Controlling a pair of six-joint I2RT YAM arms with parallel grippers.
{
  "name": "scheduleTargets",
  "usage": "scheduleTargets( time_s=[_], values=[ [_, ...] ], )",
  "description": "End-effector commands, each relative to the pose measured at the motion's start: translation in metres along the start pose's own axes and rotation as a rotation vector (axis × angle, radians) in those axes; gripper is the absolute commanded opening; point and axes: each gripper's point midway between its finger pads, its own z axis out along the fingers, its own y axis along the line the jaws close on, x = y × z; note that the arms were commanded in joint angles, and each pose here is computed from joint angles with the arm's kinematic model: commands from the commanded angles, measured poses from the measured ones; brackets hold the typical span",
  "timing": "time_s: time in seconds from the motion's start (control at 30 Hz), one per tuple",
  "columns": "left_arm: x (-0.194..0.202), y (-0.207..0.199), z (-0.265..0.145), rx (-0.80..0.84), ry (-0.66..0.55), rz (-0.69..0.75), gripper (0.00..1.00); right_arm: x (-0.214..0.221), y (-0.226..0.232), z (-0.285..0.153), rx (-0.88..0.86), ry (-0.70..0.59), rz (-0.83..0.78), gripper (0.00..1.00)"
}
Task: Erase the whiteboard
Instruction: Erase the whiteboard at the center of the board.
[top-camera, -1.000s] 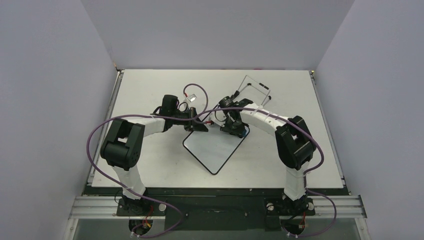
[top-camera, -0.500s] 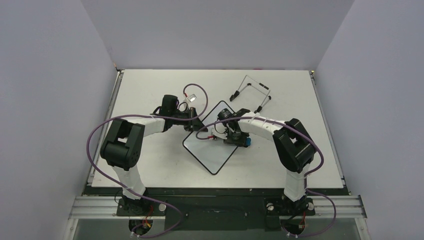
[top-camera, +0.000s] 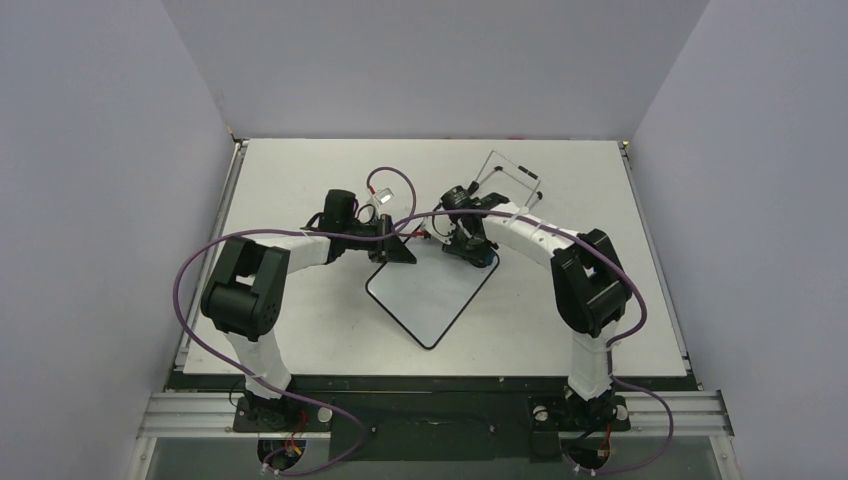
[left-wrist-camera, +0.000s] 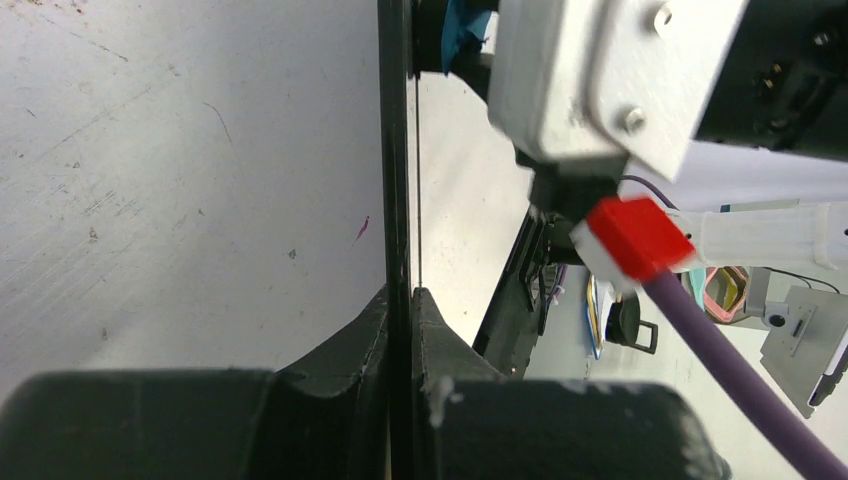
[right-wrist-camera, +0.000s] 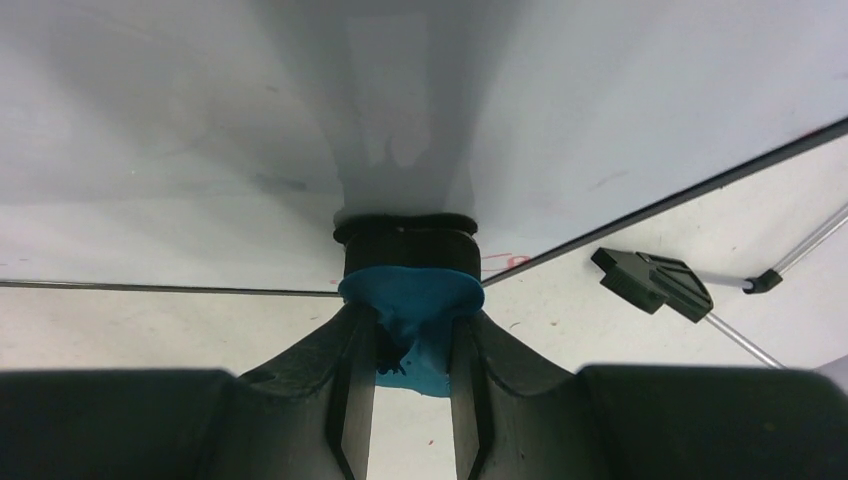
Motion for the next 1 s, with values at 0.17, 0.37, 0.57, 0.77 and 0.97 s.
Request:
scheduleTargets(
  time_s=[0.17,0.37,0.57,0.77,0.97],
  values=[
    [-0.01,-0.036,-0.002,0.099,0.003,0.124,0.0,0.043,0.021,0.028,-0.048,0.08,-0.045,0.0],
    [-0.011,-0.035,-0.002,0.097,0.004,0.121,0.0,0.018,0.052,0.014,-0.1,-0.001,-0.126,0.0],
    [-0.009,-0.034,-0.002,0.093,0.008,0.12,0.0,-0.02,0.032,0.0,-0.055,-0.091,-0.065,0.0],
    [-0.008,-0.034,-0.002,0.094,0.01,0.121,0.0,-0.016,-0.017,0.005,0.027,-0.072,0.056,0.0],
    [-0.008,-0.037,-0.003,0.098,0.009,0.125,0.0,0.022,-0.034,0.018,0.067,0.01,0.095,0.0]
  ],
)
